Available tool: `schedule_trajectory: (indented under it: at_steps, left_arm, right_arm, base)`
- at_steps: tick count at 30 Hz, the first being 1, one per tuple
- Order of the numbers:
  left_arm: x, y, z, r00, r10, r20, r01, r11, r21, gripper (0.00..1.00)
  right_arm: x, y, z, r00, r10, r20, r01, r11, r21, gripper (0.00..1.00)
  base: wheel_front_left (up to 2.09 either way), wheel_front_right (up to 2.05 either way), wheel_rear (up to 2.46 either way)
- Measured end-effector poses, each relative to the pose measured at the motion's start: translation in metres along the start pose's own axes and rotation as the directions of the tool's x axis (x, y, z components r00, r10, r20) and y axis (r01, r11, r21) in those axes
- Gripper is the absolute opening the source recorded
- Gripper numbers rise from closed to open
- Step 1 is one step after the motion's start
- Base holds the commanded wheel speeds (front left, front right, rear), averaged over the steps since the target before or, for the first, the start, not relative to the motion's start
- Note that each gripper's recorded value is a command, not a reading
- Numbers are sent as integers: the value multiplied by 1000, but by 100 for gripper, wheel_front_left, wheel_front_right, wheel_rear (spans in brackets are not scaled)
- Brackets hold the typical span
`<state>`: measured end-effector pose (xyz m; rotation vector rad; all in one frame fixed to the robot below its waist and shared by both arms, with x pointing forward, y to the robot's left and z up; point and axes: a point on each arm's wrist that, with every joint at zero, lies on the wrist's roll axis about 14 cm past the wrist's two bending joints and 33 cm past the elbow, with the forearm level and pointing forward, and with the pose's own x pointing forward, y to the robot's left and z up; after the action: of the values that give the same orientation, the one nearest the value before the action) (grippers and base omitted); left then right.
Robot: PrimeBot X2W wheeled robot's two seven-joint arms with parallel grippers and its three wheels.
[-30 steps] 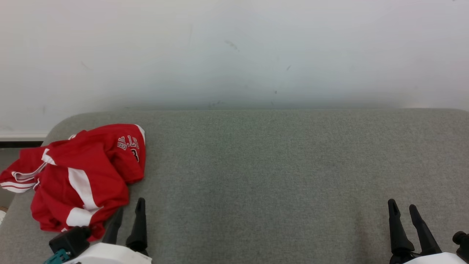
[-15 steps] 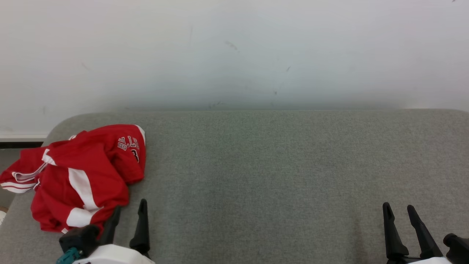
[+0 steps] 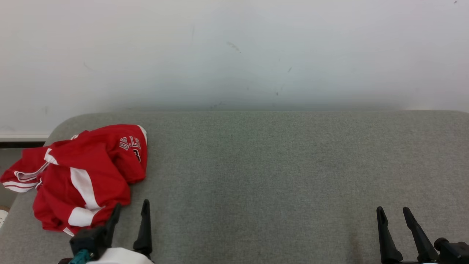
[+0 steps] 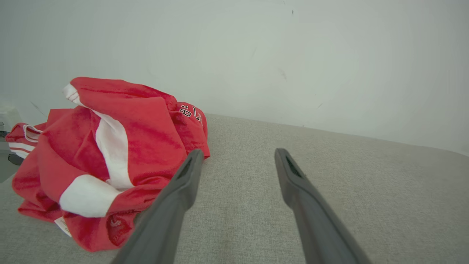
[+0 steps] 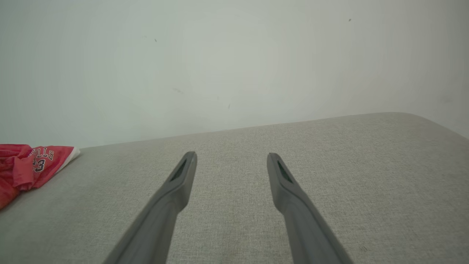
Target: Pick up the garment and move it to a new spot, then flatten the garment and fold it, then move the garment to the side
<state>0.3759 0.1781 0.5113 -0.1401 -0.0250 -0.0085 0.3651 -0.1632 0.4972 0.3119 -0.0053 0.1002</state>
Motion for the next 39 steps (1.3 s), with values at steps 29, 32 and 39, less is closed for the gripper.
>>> schedule_trajectory:
  at_steps: [29,32,39]
  left_arm:
    - [-2,-9,-5,998,-53,28,51,996,78,100]
    - [-2,-11,-5,997,-64,33,61,994,90,100]
    - [-2,-15,-4,995,-86,43,79,988,135,100]
  right_arm:
    - [-5,3,-1,999,15,28,-11,994,-111,100]
    - [-6,4,0,999,17,33,-13,992,-124,100]
    - [-7,5,1,999,28,38,-21,986,-166,100]
  base:
    - [0,0,0]
    - [0,0,0]
    - [0,0,0]
